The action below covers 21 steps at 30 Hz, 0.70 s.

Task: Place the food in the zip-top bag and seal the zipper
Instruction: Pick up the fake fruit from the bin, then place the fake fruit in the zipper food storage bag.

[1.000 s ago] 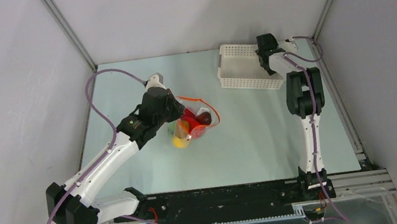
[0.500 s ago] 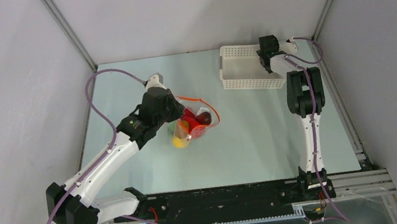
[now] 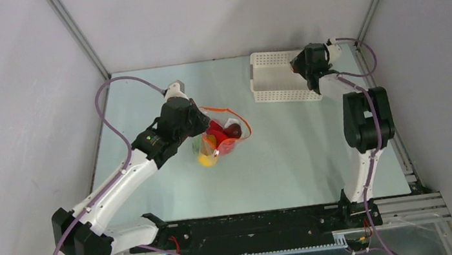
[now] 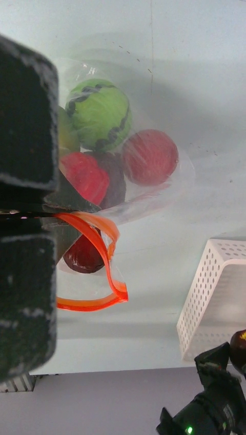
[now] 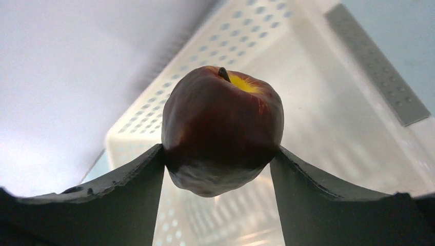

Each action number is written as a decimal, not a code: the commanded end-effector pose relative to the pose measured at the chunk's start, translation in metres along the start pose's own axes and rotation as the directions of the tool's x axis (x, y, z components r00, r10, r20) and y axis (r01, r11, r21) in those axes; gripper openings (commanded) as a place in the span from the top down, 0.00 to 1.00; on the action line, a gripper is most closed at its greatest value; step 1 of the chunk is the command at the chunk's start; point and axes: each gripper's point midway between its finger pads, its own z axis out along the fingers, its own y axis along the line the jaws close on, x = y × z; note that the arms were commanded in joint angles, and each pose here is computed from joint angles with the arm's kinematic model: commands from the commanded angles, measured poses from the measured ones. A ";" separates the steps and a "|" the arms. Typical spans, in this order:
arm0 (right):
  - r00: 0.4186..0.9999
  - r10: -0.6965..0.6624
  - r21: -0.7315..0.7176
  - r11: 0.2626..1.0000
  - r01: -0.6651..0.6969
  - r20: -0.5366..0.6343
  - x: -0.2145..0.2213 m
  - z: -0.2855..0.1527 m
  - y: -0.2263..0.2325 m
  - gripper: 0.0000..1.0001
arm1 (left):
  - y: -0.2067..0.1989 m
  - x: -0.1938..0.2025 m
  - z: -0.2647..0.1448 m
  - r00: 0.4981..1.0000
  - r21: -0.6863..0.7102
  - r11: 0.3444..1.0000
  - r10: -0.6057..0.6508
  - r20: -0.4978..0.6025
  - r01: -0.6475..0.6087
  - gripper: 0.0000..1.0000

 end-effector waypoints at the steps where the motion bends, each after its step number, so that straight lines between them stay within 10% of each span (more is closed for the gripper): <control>1: 0.988 -0.143 -0.272 0.950 0.153 0.055 -0.026 -0.057 0.066 0.69 | -0.021 -0.032 -0.008 0.996 0.064 0.998 -0.026 0.087 0.020 1.00; 9: 0.927 -0.372 -0.520 0.784 0.338 0.042 -0.005 -0.144 0.097 0.73 | -0.024 -0.030 -0.004 0.997 0.072 0.997 -0.022 0.080 0.016 1.00; 21: 0.789 -0.612 -0.902 0.310 0.301 0.053 0.041 -0.324 0.105 0.72 | -0.029 -0.025 0.002 0.998 0.104 0.994 -0.030 0.063 0.024 1.00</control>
